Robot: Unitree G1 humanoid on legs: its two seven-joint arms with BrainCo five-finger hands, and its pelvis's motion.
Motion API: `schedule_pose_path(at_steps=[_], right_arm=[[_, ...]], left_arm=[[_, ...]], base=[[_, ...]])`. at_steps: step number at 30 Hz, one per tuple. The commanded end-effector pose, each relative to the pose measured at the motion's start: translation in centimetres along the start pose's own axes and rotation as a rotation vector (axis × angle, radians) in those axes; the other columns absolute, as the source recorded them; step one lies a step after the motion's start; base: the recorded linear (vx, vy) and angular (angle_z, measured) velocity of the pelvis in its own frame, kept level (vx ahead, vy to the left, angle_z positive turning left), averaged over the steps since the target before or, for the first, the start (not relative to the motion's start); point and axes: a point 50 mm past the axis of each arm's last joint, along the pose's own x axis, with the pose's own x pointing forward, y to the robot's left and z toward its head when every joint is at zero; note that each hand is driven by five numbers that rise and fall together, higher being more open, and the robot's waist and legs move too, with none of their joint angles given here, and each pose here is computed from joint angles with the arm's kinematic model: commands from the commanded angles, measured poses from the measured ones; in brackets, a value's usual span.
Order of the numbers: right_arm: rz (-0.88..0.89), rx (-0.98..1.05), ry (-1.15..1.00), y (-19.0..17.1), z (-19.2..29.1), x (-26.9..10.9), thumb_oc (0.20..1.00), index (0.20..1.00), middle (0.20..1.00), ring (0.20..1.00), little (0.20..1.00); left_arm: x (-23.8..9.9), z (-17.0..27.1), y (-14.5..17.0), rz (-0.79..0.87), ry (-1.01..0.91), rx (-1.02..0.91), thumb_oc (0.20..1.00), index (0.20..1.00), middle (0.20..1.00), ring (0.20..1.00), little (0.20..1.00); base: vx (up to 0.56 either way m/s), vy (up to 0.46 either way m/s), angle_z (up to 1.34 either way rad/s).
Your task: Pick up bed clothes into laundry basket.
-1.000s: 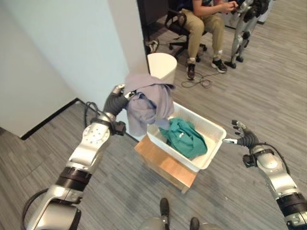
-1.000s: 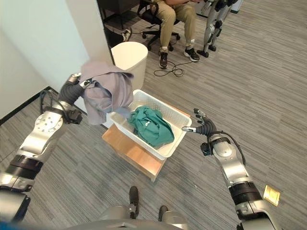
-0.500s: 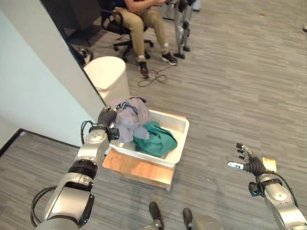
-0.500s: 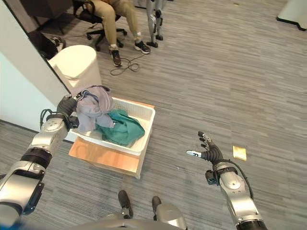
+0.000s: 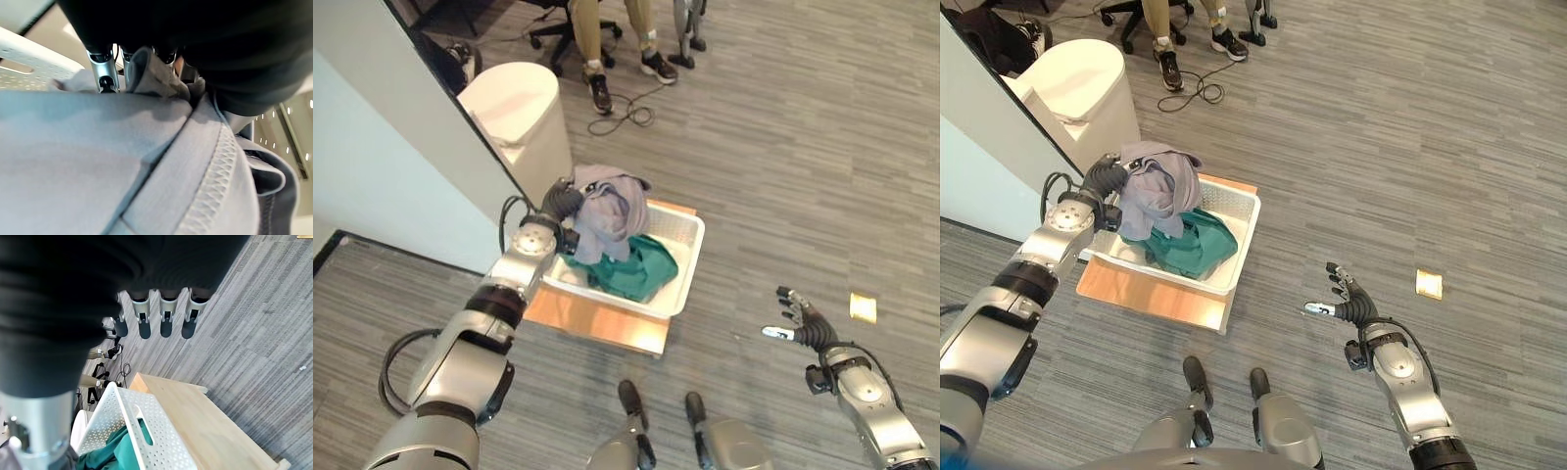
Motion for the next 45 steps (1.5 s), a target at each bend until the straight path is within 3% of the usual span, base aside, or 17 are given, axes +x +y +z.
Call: schedule_pose_path(at_steps=[1, 2, 6, 10, 18, 21, 24, 26, 27, 29, 30, 34, 39, 41, 45], right_arm=[[-0.002, 0.027, -0.134, 0.2, 2.3, 0.2, 1.0, 1.0, 1.0, 1.0, 1.0], [-0.004, 0.023, -0.13, 0.1, 2.2, 0.2, 1.0, 1.0, 1.0, 1.0, 1.0], [-0.001, 0.007, -0.122, 0.1, 1.9, -0.4, 1.0, 1.0, 1.0, 1.0, 1.0], [-0.012, -0.008, -0.112, -0.3, 1.7, -0.7, 1.0, 1.0, 1.0, 1.0, 1.0], [-0.041, -0.032, -0.114, -1.1, 1.8, -0.9, 1.0, 1.0, 1.0, 1.0, 1.0], [-0.053, -0.039, -0.121, -1.4, 2.0, -0.9, 1.0, 1.0, 1.0, 1.0, 1.0], [-0.088, -0.044, -0.124, -1.9, 2.1, -0.8, 1.0, 1.0, 1.0, 1.0, 1.0], [-0.091, -0.04, -0.132, -2.0, 2.3, -0.8, 1.0, 1.0, 1.0, 1.0, 1.0], [-0.097, -0.039, -0.132, -2.1, 2.5, -0.7, 1.0, 1.0, 1.0, 1.0, 1.0], [-0.097, -0.041, -0.129, -2.0, 2.4, -0.7, 1.0, 1.0, 1.0, 1.0, 1.0], [-0.122, -0.038, -0.123, -2.3, 2.4, -0.8, 1.0, 1.0, 1.0, 1.0, 1.0], [-0.155, -0.032, -0.13, -2.8, 2.3, -1.1, 1.0, 1.0, 1.0, 1.0, 1.0], [-0.113, 0.08, -0.154, -2.5, 2.1, -1.8, 1.0, 1.0, 1.0, 1.0, 1.0], [-0.12, 0.172, -0.13, -2.5, 1.2, -2.0, 1.0, 1.0, 1.0, 1.0, 1.0], [-0.127, 0.18, -0.106, -2.7, 0.8, -2.2, 1.0, 1.0, 1.0, 1.0, 1.0]], left_arm=[[1.3, 4.3, 2.7, 0.063, -0.11, 0.11, 0.467, 0.467, 0.467, 0.467, 0.467], [1.3, 3.4, 2.6, 0.051, -0.065, 0.161, 1.0, 1.0, 1.0, 1.0, 1.0], [1.1, 3.6, 4.1, 0.053, -0.036, 0.428, 1.0, 1.0, 1.0, 1.0, 1.0], [1.0, 3.7, 4.9, 0.06, -0.022, 0.522, 1.0, 1.0, 1.0, 1.0, 1.0], [-0.8, 7.6, 6.3, 0.126, -0.237, 0.592, 1.0, 1.0, 1.0, 1.0, 1.0], [-3.4, 7.1, 7.1, 0.176, -0.344, 0.43, 1.0, 1.0, 1.0, 1.0, 1.0], [-8.1, 1.8, 5.8, 0.21, -0.357, 0.105, 1.0, 1.0, 1.0, 1.0, 1.0], [-11.0, -1.9, 4.9, 0.233, -0.279, -0.035, 1.0, 1.0, 1.0, 1.0, 1.0], [-14.8, -6.4, 3.2, 0.273, -0.136, -0.234, 1.0, 1.0, 1.0, 1.0, 1.0], [-15.4, -7.3, 2.4, 0.279, -0.107, -0.307, 1.0, 1.0, 1.0, 1.0, 1.0], [-15.5, -8.3, 0.3, 0.229, -0.05, -0.397, 1.0, 1.0, 1.0, 1.0, 1.0], [-15.8, -8.5, -0.7, 0.189, -0.033, -0.336, 1.0, 1.0, 1.0, 1.0, 1.0], [-17.5, -9.4, -1.8, 0.208, 0.004, -0.424, 1.0, 1.0, 1.0, 1.0, 1.0], [-18.6, -10.4, -3.1, 0.235, 0.056, -0.574, 1.0, 1.0, 1.0, 1.0, 1.0], [-19.1, -11.5, -3.6, 0.208, 0.118, -0.534, 1.0, 1.0, 1.0, 1.0, 1.0]], base=[[0.0, 0.009, -0.05], [0.01, 0.012, -0.04], [0.03, 0.001, -0.1], [0.01, -0.002, -0.01], [0.01, -0.016, 0.14], [0.02, -0.014, 0.12], [0.04, -0.012, 0.2], [0.03, 0.032, 0.33], [-0.02, 0.066, 0.5], [-0.02, -0.017, 0.57], [-0.01, -0.147, 0.92], [0.0, -0.117, 2.6], [-0.15, -0.235, 1.76], [-0.24, -0.295, 1.49], [-0.31, -0.051, 2.04]])
